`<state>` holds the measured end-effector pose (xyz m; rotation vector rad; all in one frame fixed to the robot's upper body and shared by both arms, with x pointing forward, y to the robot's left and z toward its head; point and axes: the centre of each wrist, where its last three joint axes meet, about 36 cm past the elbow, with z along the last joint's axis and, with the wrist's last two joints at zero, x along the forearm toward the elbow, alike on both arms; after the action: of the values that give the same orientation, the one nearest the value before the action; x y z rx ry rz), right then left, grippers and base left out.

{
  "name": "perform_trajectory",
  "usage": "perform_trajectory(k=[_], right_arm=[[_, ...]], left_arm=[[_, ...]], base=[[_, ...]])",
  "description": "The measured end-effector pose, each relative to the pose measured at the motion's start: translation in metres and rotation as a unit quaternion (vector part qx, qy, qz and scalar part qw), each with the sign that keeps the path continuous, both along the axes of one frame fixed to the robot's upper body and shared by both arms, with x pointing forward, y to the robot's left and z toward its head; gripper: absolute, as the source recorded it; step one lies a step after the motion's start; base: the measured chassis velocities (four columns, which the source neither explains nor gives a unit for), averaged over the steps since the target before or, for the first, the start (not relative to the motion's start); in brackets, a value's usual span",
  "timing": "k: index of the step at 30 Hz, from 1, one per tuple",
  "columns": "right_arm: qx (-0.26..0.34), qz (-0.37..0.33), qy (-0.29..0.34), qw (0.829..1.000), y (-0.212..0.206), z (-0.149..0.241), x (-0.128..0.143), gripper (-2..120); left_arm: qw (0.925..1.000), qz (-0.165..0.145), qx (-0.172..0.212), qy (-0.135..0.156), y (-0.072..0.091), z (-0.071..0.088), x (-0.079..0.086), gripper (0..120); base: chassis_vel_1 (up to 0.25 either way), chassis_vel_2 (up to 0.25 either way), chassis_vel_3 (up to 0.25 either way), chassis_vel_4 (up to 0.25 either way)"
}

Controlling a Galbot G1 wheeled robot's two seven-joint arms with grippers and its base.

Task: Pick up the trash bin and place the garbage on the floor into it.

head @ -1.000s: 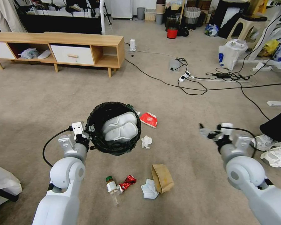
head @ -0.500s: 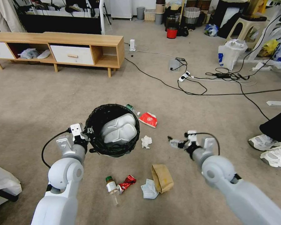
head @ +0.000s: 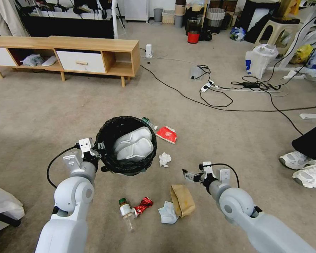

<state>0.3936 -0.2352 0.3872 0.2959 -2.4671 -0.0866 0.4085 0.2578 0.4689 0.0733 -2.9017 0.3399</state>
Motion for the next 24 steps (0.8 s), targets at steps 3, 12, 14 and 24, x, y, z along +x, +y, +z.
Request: perform_trajectory(k=[3, 12, 14, 24], right_arm=[[-0.010, 0.001, 0.020, 1.000, -0.001, -0.001, -0.001, 100], [-0.025, 0.008, 0.086, 0.996, 0.000, 0.006, 0.003, 100], [-0.029, 0.008, 0.100, 0.995, 0.001, 0.009, 0.004, 100], [-0.028, 0.011, 0.123, 0.992, -0.001, 0.015, 0.011, 100]], left_arm=[[1.0000, 0.001, -0.001, 0.000, 0.000, -0.001, 0.000, 4], [1.0000, 0.002, -0.001, 0.003, 0.000, -0.004, 0.002, 4], [1.0000, 0.002, -0.001, 0.004, 0.000, -0.005, 0.003, 4], [1.0000, 0.003, 0.000, 0.004, 0.000, -0.007, 0.004, 4]], base=[[0.000, 0.000, 0.000, 0.000], [0.000, 0.000, 0.000, 0.000], [0.000, 0.000, 0.000, 0.000], [0.000, 0.000, 0.000, 0.000]])
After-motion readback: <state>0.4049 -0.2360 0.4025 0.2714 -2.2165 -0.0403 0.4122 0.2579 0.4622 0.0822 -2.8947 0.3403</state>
